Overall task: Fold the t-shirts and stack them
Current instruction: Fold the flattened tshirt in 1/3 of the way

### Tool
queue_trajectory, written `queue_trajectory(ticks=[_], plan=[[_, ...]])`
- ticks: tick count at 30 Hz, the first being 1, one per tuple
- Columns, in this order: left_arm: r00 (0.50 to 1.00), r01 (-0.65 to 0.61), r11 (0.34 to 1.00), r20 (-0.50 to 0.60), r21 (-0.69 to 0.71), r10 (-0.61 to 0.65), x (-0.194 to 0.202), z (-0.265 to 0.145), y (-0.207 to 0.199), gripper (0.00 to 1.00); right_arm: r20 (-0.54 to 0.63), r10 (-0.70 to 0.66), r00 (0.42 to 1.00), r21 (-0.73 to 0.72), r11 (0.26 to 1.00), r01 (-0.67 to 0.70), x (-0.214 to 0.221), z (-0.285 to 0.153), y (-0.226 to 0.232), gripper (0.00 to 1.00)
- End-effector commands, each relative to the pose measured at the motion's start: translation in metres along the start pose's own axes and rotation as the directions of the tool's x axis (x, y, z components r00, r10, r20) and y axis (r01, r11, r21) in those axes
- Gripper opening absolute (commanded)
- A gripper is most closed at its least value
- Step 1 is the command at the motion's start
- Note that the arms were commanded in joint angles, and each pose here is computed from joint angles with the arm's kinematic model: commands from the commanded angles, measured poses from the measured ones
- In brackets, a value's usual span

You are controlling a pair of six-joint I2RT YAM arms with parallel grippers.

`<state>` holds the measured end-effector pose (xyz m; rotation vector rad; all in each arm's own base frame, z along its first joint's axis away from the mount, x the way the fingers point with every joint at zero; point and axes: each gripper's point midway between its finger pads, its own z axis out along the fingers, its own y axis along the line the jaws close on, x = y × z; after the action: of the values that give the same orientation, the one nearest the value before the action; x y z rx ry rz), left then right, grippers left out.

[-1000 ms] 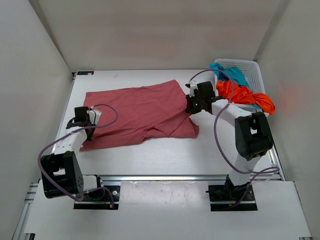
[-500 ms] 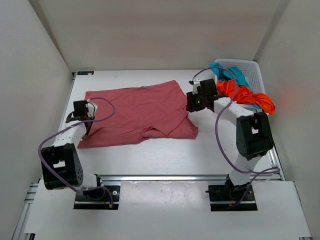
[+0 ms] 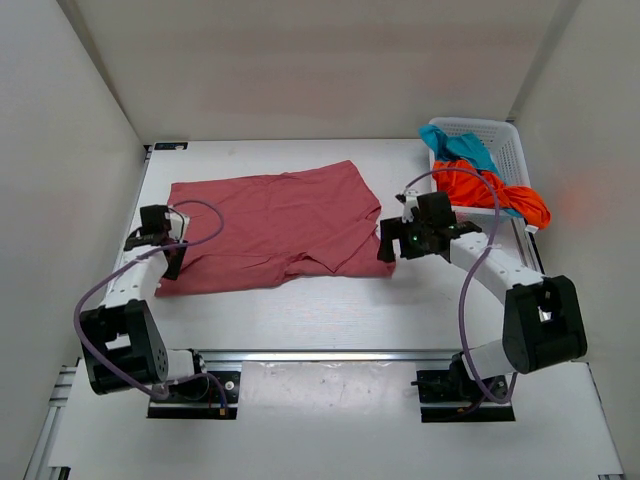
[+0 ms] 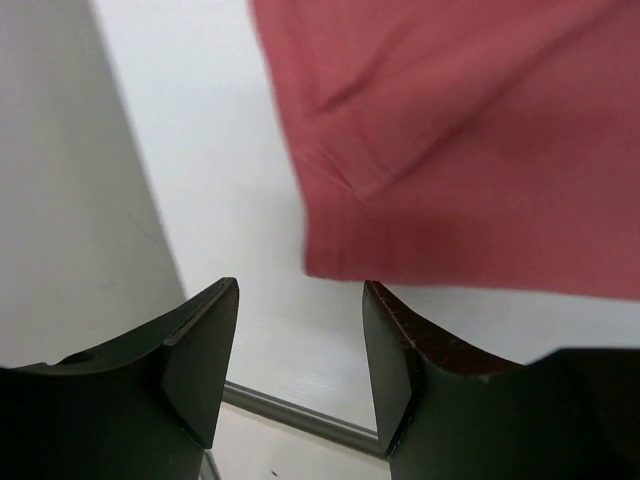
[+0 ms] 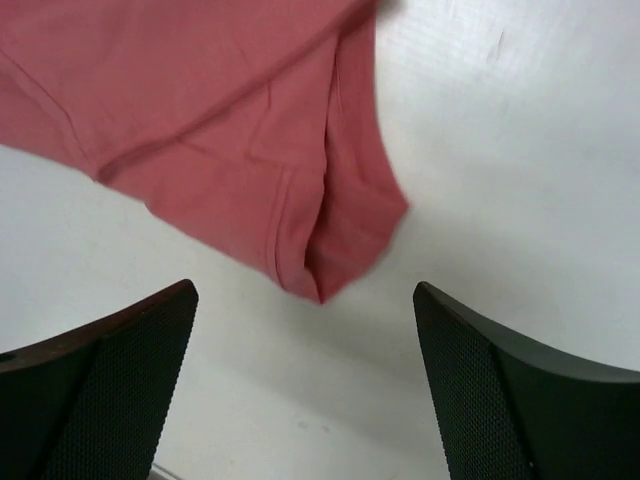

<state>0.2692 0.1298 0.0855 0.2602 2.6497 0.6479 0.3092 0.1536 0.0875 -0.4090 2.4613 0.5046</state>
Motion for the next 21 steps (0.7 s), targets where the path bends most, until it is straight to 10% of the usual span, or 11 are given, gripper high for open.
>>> queue_trajectory(ticks=[1,6,13,21], plan=[[0.998,0.029,0.998,-0.048,0.061,-0.026,0.020,0.002,-0.020,0.64,-0.057,0.070,0.996,-0.022,0.997,-0.071,0.022,0.007,0.004,0.97],[0.992,0.096,0.993,-0.091,0.075,-0.089,0.028,0.014,-0.016,0.65,-0.125,0.134,0.983,-0.028,0.990,-0.139,0.035,0.023,0.001,0.99],[0.991,0.100,0.993,-0.096,0.064,-0.094,0.023,0.028,-0.020,0.64,-0.207,0.144,0.968,-0.068,0.985,-0.161,0.053,0.043,0.010,0.75],[0.992,0.095,0.990,-0.094,0.108,-0.085,0.014,0.040,-0.032,0.42,-0.265,0.238,0.934,-0.070,0.962,-0.265,0.061,0.045,0.000,0.00]])
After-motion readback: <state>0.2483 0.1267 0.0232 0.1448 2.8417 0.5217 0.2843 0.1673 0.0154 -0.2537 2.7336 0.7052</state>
